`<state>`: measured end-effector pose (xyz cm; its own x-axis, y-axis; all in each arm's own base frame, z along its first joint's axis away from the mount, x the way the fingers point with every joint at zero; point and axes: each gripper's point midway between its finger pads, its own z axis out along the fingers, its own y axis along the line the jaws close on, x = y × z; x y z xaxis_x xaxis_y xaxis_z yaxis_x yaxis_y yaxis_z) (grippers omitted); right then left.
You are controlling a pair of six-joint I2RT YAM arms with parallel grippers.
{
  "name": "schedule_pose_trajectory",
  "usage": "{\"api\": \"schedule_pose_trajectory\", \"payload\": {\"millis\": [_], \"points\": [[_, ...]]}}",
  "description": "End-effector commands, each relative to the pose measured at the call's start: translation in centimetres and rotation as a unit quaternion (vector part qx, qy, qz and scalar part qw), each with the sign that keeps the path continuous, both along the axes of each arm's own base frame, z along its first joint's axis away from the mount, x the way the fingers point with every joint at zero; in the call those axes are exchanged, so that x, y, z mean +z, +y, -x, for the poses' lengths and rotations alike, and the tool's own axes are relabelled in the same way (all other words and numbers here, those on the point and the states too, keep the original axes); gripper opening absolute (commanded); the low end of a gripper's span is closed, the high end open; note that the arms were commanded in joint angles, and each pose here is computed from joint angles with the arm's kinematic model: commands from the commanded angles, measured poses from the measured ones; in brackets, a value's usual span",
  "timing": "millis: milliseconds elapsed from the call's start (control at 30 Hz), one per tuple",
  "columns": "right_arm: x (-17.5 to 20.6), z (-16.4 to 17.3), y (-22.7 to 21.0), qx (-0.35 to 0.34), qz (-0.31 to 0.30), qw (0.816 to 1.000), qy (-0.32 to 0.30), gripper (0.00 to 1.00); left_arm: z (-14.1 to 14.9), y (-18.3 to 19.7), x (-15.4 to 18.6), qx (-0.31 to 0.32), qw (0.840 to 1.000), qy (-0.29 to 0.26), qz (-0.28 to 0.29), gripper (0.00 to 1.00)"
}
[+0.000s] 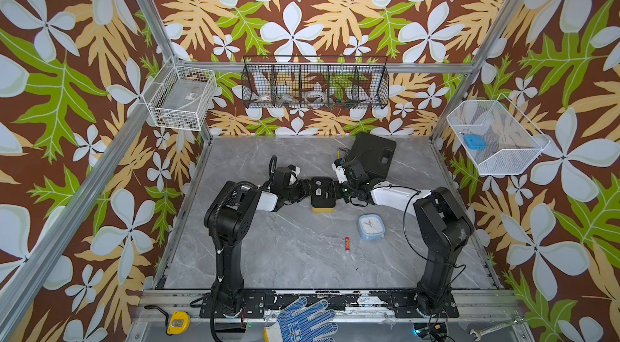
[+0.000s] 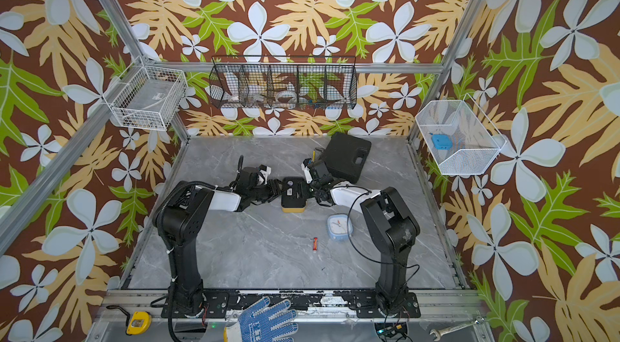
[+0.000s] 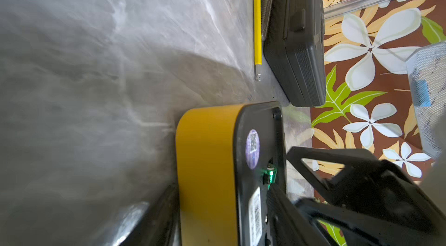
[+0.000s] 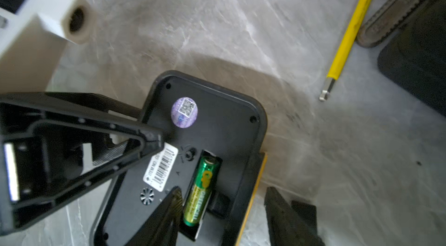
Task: Insert the battery into the alarm
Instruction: Install the battery in the alarm.
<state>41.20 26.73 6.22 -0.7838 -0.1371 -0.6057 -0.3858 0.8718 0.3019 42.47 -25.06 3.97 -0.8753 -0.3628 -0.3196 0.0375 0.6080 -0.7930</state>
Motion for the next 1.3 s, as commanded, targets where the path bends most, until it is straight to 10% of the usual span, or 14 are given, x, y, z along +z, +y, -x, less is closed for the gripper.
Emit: {"api": "schedule_pose_trajectory", "payload": {"millis": [0, 833, 1267], "points": [[-0.1, 0.5, 0.7, 0.006, -0.021, 0.999, 0.023, 0.56, 1.6, 2.2, -3.2, 0.024, 0.996, 0.058, -0.065, 0.65], [-5.1, 0.4, -0.4, -0.012, -0.01, 0.993, 0.12, 0.35, 2.4, 2.9, -4.9, 0.025, 0.99, 0.084, -0.109, 0.57], [0.3, -2.4, -1.1, -0.027, 0.027, 0.998, 0.041, 0.55, 2.7, 3.9, -5.7, 0.06, 0.984, 0.107, -0.132, 0.49]]}}
